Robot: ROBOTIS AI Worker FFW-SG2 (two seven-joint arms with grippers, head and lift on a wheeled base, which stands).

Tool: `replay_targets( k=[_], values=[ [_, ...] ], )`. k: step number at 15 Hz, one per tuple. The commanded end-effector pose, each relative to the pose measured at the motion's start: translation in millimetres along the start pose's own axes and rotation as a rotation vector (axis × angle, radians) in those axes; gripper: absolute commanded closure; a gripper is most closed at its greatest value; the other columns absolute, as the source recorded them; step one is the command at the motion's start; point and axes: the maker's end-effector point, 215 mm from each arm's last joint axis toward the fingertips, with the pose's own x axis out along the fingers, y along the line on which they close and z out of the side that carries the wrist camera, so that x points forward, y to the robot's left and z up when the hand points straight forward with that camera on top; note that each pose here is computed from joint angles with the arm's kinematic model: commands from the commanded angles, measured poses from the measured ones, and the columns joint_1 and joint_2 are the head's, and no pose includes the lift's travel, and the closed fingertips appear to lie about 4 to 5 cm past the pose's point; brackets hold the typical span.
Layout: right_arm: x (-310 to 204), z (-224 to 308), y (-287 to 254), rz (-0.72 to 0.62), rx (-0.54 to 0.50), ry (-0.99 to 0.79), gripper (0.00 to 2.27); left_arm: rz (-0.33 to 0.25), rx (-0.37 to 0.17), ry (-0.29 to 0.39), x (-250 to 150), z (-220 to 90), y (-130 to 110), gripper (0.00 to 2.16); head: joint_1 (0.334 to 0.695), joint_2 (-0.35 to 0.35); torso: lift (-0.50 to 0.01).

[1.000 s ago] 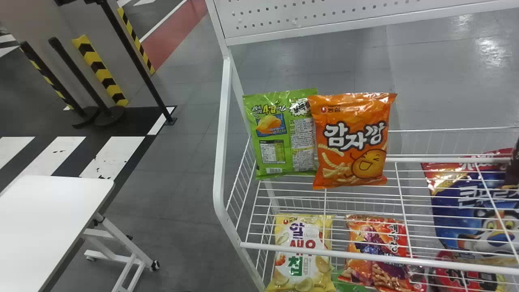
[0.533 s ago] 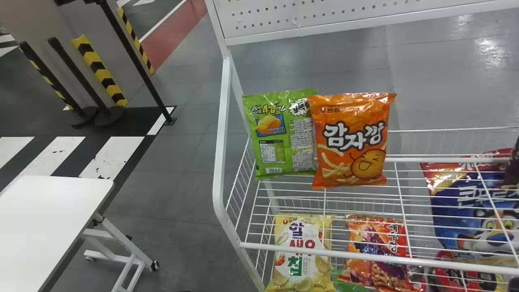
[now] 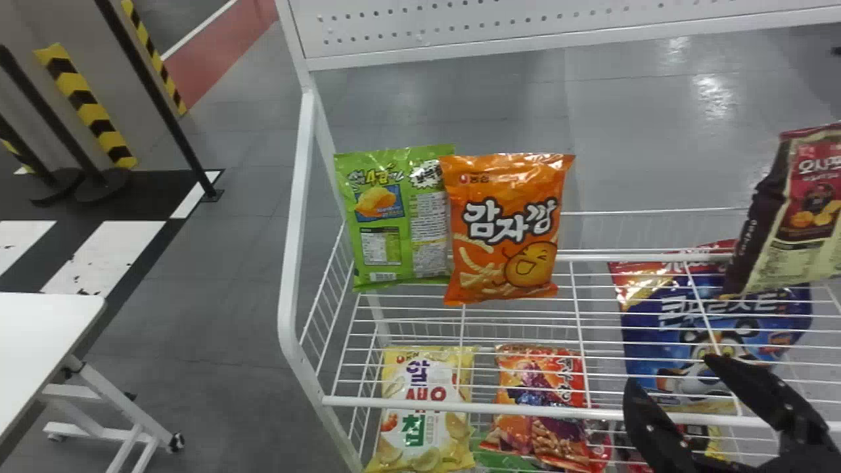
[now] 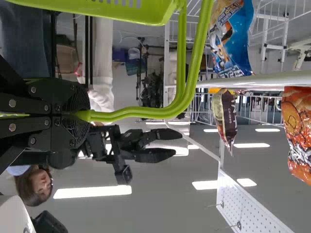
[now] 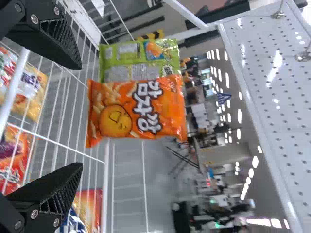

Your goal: Hold basket handle with left hand then pick spicy shrimp crackers with right hand and place into basket

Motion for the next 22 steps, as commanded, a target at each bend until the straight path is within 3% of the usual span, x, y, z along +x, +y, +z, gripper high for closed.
replay_targets(
  k=[1, 6, 12, 22],
  values=[
    [-17.2, -18.4, -17.9, -0.044, -0.045, -0.051, 0.11, -0.013, -0.001, -0.001, 0.0, 0.3, -2.4, 2.15, 0.695, 0.142, -0.010],
    [-70.8, -24.1, -29.6, -0.118, -0.126, -0.174, 0.11, -0.012, -0.005, 0.003, 1.3, -1.4, -1.0, 2.15, 0.695, 0.057, -0.010],
    [-92.8, -42.1, -60.9, -0.194, -0.137, -0.141, 0.11, -0.009, -0.011, 0.013, 3.2, -4.2, 0.4, 2.15, 0.695, -0.061, -0.010],
    [-103.9, -47.0, -76.7, -0.225, -0.152, -0.125, 0.11, -0.006, -0.035, 0.021, 3.6, -6.4, 0.5, 2.15, 0.695, -0.134, -0.010]
  ],
)
